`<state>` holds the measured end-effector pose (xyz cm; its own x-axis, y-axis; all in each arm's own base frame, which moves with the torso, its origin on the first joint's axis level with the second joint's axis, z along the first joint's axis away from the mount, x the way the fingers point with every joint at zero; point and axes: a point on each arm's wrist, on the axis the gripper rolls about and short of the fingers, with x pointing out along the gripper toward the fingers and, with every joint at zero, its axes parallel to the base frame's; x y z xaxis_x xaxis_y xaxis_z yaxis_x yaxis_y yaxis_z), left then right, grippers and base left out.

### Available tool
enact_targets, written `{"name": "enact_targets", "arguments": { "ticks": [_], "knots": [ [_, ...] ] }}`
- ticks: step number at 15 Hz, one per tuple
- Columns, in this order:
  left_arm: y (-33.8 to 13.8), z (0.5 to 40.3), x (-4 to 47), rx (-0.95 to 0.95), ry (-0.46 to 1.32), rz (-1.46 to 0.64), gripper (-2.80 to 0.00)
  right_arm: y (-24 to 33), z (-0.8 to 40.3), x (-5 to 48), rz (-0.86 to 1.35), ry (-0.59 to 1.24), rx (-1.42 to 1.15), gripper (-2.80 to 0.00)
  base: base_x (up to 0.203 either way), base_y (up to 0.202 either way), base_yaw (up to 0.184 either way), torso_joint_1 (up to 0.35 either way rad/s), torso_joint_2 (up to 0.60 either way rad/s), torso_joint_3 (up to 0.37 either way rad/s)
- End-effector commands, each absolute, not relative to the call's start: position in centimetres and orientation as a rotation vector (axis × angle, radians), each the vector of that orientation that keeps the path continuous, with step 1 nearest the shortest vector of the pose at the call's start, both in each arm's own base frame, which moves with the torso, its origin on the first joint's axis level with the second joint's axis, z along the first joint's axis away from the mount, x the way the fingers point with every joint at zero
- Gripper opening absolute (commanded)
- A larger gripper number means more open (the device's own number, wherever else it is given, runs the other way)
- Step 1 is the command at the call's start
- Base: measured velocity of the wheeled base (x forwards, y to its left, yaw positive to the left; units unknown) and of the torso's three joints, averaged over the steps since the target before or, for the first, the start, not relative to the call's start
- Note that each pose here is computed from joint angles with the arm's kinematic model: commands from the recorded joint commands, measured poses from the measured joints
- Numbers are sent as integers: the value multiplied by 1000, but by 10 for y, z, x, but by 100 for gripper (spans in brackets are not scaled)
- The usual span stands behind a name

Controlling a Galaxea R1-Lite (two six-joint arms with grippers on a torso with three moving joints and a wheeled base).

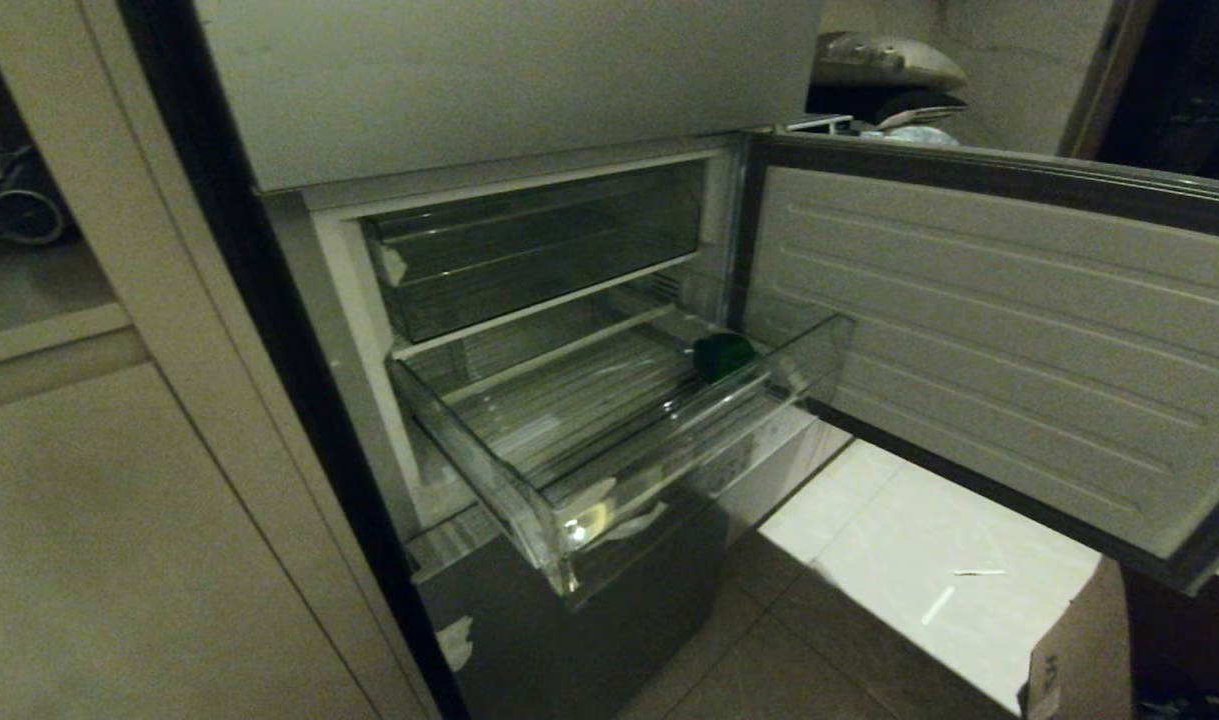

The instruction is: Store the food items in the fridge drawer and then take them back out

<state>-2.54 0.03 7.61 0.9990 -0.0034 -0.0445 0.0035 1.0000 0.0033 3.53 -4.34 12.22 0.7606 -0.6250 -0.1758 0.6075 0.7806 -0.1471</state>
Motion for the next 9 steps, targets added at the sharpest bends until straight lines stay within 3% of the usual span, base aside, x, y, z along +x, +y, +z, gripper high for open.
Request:
{"name": "enact_targets", "arguments": {
  "ticks": [1,9],
  "knots": [
    [0,76,-25,3,46,-3,-280,-44,122,35,-673,220,-84,-280,3,9,-178,-1,1,2],
    [0,76,-25,3,46,-3,-280,-42,118,35,-670,225,-66,-280,2,7,-172,4,2,4]
  ]
}}
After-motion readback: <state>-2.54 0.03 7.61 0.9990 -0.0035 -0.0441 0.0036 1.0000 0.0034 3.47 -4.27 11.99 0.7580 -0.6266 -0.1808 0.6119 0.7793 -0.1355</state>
